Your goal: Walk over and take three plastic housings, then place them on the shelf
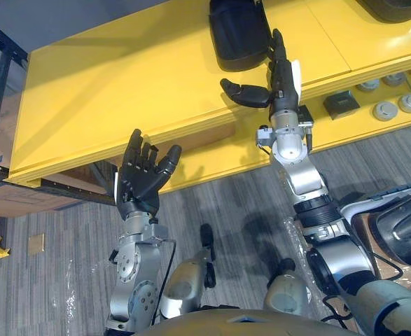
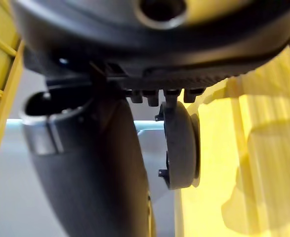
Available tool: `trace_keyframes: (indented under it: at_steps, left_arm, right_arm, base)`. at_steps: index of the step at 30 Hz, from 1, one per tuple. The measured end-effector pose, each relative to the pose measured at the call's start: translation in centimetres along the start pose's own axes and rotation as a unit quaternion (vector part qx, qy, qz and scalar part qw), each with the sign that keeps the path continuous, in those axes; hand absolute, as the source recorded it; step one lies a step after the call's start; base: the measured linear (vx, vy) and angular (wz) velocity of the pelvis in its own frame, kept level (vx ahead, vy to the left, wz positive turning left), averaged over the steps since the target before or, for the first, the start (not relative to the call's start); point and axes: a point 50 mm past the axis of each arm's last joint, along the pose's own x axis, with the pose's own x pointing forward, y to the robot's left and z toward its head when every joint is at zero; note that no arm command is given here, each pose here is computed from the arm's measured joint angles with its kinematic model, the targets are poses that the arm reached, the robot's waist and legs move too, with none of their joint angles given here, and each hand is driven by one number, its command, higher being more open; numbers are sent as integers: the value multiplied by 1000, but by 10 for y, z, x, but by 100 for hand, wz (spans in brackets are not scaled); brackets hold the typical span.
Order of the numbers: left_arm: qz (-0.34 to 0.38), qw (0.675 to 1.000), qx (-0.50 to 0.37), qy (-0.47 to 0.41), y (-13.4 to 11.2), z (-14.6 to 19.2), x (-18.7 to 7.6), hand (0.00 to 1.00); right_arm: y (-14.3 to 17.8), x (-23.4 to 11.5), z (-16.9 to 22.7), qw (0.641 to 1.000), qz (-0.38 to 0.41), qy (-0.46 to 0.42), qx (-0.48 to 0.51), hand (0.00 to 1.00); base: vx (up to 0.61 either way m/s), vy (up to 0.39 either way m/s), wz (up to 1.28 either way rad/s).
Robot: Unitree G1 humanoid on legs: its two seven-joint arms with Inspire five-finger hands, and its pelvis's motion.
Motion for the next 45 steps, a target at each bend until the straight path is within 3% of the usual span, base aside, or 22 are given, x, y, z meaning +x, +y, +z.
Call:
trace_keyframes:
  at_steps: [10, 22, 28, 31, 33, 39, 45]
  left_arm:
    - [16, 1000, 1, 0, 2, 0, 0, 100]
    - [15, 1000, 0, 0, 2, 0, 0, 100]
    - [14, 1000, -1, 0, 1, 0, 0, 100]
    - [15, 1000, -1, 0, 1, 0, 0, 100]
    - [15, 1000, 0, -1, 1, 0, 0, 100]
    - [15, 1000, 0, -2, 2, 1, 0, 100]
    - [16, 1000, 0, -1, 2, 0, -1, 100]
  right_arm:
    - [12, -3, 0, 1000, 18, 4, 5, 100]
    - [3, 8, 0, 999, -24, 4, -22, 100]
    - [2, 6, 34, 994, -40, -97, -17, 100]
    - [15, -11, 85, 972, 40, -229, 24, 100]
    - [31, -20, 94, 960, 104, -257, 34, 100]
    - [59, -28, 85, 950, 202, -233, 41, 100]
    - [70, -15, 58, 964, 217, -152, 38, 100]
  base:
    - [0, -11, 0]
    - [-1, -3, 1]
    - [0, 0, 0]
    - [0, 0, 0]
    - [0, 0, 0]
    - [-29, -28, 11]
    - [-18, -32, 13]
